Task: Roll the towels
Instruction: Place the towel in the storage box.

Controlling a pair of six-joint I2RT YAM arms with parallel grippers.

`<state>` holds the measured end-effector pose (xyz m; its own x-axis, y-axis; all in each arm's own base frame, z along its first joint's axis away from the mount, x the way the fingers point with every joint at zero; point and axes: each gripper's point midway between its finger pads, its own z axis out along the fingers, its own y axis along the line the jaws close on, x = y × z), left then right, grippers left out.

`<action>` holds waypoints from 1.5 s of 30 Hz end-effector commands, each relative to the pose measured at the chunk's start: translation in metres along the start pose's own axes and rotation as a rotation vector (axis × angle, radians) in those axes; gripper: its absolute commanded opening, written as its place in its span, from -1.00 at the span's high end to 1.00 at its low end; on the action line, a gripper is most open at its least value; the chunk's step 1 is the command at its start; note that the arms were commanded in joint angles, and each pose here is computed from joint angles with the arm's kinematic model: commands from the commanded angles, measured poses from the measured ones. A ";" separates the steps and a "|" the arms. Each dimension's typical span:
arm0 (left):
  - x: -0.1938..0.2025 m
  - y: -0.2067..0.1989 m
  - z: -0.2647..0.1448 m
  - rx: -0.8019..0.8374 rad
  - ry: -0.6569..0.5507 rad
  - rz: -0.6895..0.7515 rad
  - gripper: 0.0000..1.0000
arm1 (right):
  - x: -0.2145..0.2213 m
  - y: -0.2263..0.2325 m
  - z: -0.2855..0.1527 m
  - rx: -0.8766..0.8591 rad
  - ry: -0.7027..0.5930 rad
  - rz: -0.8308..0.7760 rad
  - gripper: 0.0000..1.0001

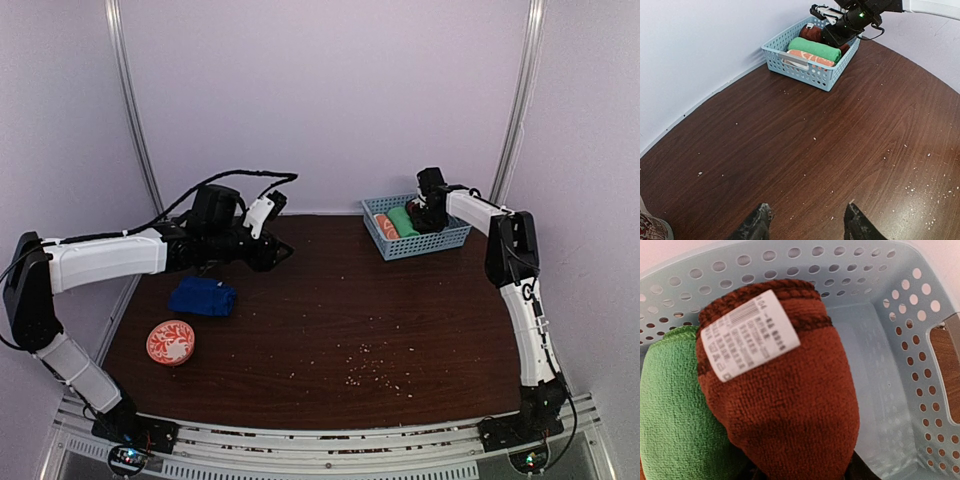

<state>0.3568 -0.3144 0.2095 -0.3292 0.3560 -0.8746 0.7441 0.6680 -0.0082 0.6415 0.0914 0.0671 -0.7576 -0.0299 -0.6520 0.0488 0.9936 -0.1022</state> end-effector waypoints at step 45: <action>-0.011 -0.001 0.002 0.022 -0.026 0.025 -0.03 | -0.022 -0.008 -0.065 -0.077 -0.008 -0.105 -0.21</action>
<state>0.3555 -0.3166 0.2042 -0.3363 0.3642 -0.8685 0.7532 0.6576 -0.0159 0.6190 0.0952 0.1040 -0.7691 -0.1325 -0.6253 -0.0775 0.9904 -0.1145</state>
